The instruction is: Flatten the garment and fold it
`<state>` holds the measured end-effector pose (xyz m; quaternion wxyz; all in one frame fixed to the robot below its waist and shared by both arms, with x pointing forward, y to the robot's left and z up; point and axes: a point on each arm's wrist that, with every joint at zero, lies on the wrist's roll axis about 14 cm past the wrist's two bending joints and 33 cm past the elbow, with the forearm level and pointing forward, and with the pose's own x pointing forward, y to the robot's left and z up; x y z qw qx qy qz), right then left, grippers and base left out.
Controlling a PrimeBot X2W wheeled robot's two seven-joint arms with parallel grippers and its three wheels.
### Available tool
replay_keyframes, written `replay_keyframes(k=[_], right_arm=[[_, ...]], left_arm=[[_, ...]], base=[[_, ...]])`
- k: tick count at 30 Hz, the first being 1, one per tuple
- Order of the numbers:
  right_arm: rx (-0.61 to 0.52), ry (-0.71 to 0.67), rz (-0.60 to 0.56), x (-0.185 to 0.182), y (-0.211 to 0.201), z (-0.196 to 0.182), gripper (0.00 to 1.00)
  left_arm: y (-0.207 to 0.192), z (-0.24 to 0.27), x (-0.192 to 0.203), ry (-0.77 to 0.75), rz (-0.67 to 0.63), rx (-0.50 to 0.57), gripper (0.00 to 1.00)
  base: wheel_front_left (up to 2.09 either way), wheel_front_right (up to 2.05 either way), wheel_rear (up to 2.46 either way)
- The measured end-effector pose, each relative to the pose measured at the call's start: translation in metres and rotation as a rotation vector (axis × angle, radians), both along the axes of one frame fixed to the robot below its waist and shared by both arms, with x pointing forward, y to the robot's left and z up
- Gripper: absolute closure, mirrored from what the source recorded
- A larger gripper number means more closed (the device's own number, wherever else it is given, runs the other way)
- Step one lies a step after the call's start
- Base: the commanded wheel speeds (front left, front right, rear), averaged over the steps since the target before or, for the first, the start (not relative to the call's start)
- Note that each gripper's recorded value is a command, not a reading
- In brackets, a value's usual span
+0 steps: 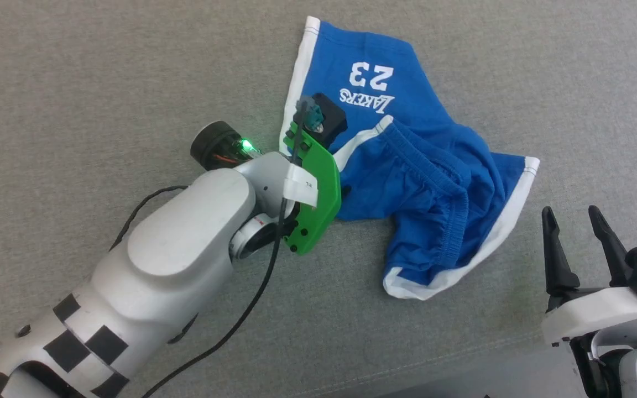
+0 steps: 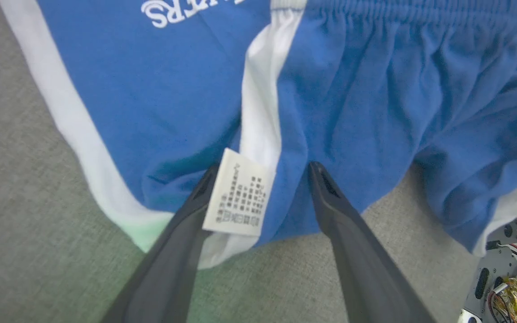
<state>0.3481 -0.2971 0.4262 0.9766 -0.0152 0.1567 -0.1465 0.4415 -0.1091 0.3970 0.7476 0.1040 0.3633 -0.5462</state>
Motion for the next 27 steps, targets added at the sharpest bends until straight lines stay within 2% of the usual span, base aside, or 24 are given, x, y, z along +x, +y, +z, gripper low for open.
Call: replay_keyframes(k=[1, 5, 9, 15, 20, 27], right_arm=[[-0.001, 0.003, -0.005, -0.001, -0.001, -0.001, 0.0], [0.001, 0.018, -0.021, -0.004, -0.006, -0.006, 0.0], [0.005, 0.015, -0.019, -0.003, -0.006, -0.004, 0.0], [0.018, -0.007, 0.017, 0.009, 0.004, 0.004, 0.0], [0.039, -0.033, 0.07, 0.024, 0.02, 0.012, 0.0], [0.067, -0.059, 0.156, 0.042, 0.049, 0.019, 0.0]], left_arm=[[-0.002, 0.001, 0.0, 0.006, 0.001, -0.017, 1.0], [-0.005, 0.012, 0.007, -0.017, 0.044, -0.11, 1.0], [0.001, 0.039, 0.024, -0.083, 0.145, -0.223, 1.0], [0.041, 0.09, 0.057, -0.242, 0.327, -0.346, 1.0], [0.101, 0.105, 0.075, -0.34, 0.49, -0.34, 1.0], [0.19, 0.099, 0.084, -0.403, 0.684, -0.254, 1.0]], base=[[0.0, 0.0, 0.0], [0.0, 0.0, 0.0], [0.0, 0.0, 0.0], [0.0, 0.0, 0.0], [0.0, 0.0, 0.0], [0.0, 0.0, 0.0]])
